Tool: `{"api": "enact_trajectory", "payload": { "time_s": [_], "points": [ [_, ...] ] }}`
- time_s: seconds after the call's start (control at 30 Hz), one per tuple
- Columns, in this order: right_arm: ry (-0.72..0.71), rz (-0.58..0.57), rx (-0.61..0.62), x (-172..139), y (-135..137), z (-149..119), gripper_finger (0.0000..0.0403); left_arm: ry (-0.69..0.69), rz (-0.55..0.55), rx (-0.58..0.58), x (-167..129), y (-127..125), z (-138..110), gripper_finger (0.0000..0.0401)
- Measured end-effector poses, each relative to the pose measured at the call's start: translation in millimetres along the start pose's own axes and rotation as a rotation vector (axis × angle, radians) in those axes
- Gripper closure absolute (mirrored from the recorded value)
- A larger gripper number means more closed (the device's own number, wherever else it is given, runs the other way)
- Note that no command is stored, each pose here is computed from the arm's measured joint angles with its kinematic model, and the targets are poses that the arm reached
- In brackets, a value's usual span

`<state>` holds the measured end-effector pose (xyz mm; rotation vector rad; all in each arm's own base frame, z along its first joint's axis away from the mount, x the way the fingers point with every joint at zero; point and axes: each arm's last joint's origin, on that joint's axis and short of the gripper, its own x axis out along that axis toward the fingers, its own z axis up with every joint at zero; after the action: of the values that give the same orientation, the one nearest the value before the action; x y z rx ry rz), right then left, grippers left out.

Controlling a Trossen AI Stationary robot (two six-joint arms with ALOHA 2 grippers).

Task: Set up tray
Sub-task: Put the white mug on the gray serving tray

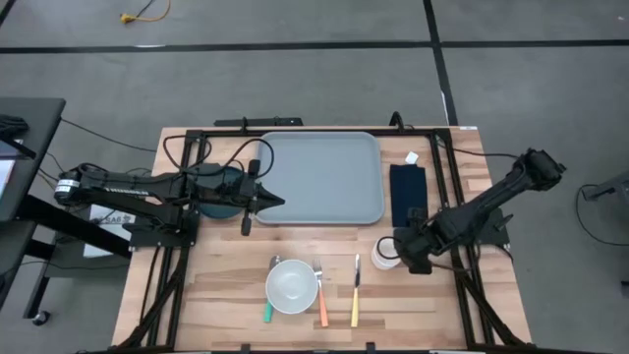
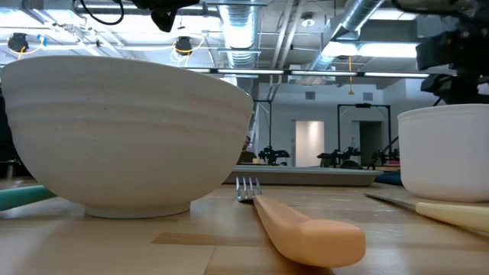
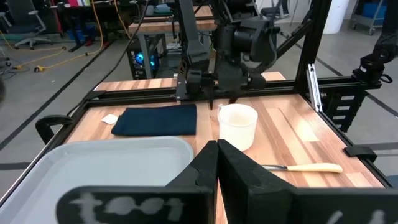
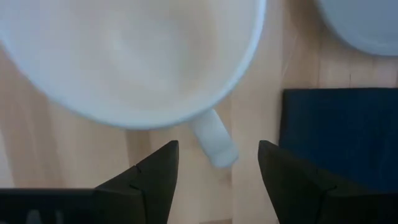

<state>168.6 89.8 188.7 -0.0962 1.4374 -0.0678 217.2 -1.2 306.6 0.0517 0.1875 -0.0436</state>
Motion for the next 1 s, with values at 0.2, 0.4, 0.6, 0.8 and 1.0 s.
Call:
{"api": "enact_trajectory", "payload": {
  "time_s": [0.2, 0.4, 0.6, 0.8, 1.0],
  "points": [
    [0.059, -0.03, -0.01, 12.2, -1.0, 5.6, 0.0188, 0.0, 0.0, 0.005, 0.0, 0.0, 0.0, 0.0401],
    [0.099, -0.05, -0.005, 20.6, -1.3, 8.5, 0.0188, 0.0, 0.0, 0.005, 0.0, 0.0, 0.0, 0.0401],
    [0.11, -0.052, -0.019, 23.0, -0.7, 9.3, 0.0188, 0.0, 0.0, 0.005, 0.0, 0.0, 0.0, 0.0401],
    [0.08, -0.029, -0.023, 18.0, -1.4, 8.8, 0.0188, 0.0, 0.0, 0.004, 0.0, 0.0, 0.0, 0.0401],
    [0.042, -0.01, -0.017, 11.4, -2.9, 7.9, 0.0188, 0.0, 0.0, 0.004, 0.0, 0.0, 0.0, 0.0401]
  ]
}}
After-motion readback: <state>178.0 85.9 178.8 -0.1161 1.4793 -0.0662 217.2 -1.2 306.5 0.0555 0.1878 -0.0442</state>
